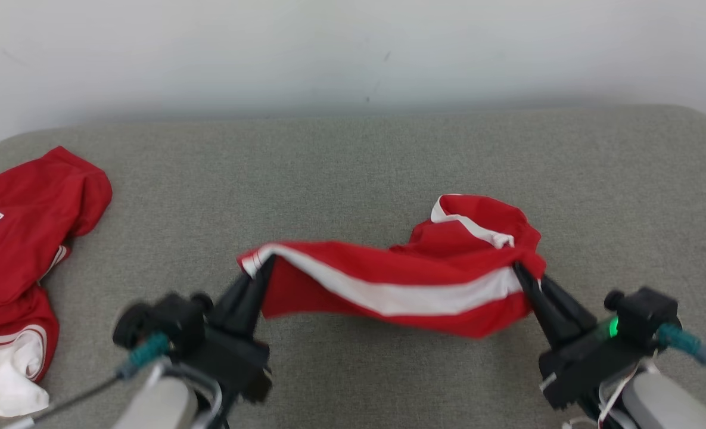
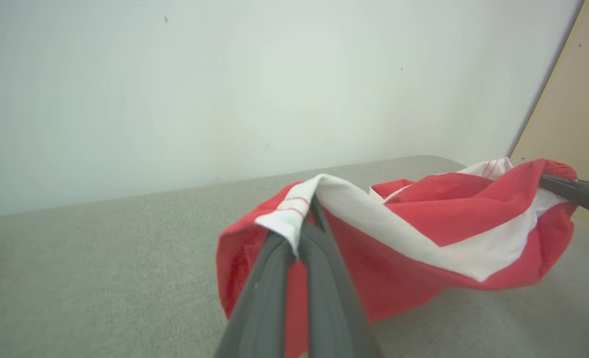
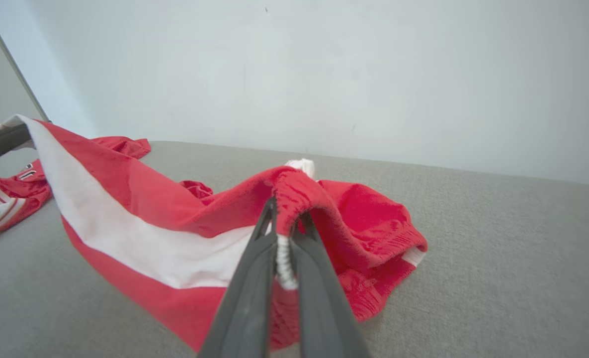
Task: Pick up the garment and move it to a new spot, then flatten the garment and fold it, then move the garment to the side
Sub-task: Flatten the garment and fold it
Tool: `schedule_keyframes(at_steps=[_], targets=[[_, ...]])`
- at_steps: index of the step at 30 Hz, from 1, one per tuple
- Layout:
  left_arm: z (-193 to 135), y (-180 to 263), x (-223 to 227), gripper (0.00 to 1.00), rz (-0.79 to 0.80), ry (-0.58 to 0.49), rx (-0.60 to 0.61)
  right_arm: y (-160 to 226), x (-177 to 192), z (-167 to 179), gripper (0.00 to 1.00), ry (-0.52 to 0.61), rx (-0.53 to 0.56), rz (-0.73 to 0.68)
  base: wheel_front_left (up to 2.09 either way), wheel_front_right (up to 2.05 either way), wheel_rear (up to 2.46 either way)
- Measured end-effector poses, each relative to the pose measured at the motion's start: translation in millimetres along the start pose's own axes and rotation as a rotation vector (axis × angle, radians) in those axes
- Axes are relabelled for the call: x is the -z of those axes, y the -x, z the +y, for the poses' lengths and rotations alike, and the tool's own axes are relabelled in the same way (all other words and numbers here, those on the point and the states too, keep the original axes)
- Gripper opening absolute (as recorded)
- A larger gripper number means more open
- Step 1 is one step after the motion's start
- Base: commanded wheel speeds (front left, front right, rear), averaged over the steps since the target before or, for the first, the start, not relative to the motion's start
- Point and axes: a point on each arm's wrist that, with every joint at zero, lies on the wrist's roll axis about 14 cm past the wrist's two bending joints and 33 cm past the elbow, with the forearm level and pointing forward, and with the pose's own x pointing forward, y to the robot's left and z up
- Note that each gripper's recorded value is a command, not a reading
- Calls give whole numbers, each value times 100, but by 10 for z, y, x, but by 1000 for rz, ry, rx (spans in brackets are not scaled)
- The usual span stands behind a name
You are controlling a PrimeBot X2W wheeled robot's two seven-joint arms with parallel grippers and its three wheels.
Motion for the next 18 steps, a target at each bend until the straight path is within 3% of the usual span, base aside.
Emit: schedule_keyframes(at_steps=[6, 8, 9, 12, 18], targets=[[122, -496, -628, 0, -118, -78, 63, -343, -537, -131, 0, -35, -8, -124, 0, 0, 0], [203, -847, -1088, 0, -190, -113, 92, -613, -913, -273, 0, -40, -7, -195, 0, 0, 0], [229, -1205, -1454, 0, -233, -138, 123, -906, -1278, -471, 0, -44, 7, -251, 0, 0, 0], [292, -1538, -1818, 0, -285, -174, 140, -1212, -1663, -658, 0, -41, 17, -306, 0, 0, 0], [498, -2127, -2166, 0, -332, -232, 130, -1782, -2266, -966, 0, -40, 39, -393, 0, 0, 0]])
